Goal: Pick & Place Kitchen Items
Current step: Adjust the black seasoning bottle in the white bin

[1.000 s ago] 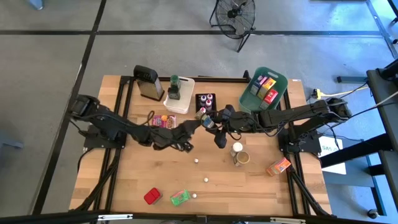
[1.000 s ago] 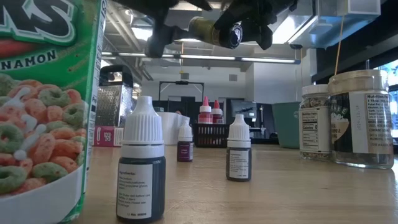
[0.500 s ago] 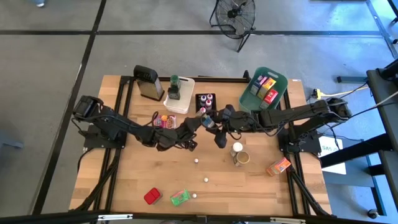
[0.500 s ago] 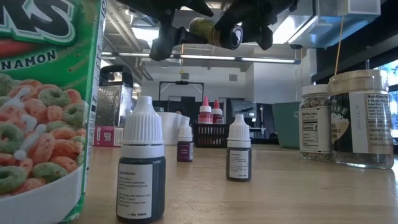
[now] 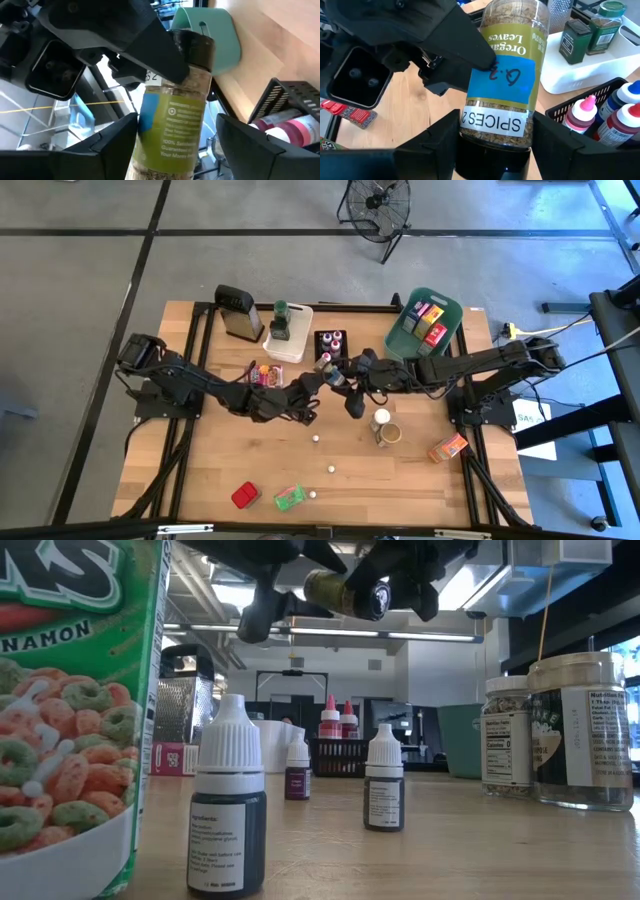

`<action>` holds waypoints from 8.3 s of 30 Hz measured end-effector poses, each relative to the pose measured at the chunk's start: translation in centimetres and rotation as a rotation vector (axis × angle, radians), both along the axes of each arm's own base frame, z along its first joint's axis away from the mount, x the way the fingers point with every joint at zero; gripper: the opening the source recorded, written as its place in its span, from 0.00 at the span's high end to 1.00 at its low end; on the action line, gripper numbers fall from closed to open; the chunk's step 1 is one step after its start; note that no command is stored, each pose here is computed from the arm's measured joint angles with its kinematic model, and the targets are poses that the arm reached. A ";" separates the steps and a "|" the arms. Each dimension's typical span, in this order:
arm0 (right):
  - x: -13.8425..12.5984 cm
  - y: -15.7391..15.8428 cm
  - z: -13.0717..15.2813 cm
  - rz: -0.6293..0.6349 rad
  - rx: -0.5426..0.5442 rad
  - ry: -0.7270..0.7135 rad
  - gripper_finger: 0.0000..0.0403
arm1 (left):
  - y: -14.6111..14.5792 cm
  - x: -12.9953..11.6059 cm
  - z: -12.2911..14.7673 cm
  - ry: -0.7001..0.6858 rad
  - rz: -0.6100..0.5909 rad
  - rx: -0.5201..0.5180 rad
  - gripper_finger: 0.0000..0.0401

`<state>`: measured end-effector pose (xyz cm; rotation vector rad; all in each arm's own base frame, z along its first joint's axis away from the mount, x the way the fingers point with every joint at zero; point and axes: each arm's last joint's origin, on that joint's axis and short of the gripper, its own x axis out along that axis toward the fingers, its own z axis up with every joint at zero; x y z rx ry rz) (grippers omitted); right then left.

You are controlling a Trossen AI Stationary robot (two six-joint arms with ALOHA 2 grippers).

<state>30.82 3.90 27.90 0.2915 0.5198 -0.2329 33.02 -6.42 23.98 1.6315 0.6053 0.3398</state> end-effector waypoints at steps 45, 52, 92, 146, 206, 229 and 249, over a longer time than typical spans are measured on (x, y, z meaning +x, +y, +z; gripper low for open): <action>0.1 -0.1 -0.1 0.008 -0.019 0.005 0.42 | 2.8 0.6 0.6 -0.016 0.046 0.048 0.53; 0.1 0.1 0.1 0.047 -0.087 -0.004 0.27 | 2.8 0.5 0.6 -0.086 0.099 -0.042 0.54; -1.7 6.9 2.6 0.034 -0.611 -0.139 0.21 | 3.6 -5.1 5.2 -0.535 -0.249 -1.420 0.54; 1.4 5.6 3.5 0.193 -0.621 -0.399 0.61 | 4.9 -0.8 0.5 -0.693 -0.724 -1.584 0.47; 0.6 4.1 1.4 0.041 -0.498 -0.145 0.60 | 5.2 -4.6 2.8 -0.778 -0.519 -1.521 0.40; 0.6 4.1 1.3 0.055 -0.498 -0.133 0.60 | 4.9 -1.4 2.7 -0.725 -0.556 -1.390 0.40; 0.6 4.0 1.3 0.077 -0.494 -0.140 0.60 | 5.0 -1.1 3.1 -0.726 -0.526 -1.450 0.41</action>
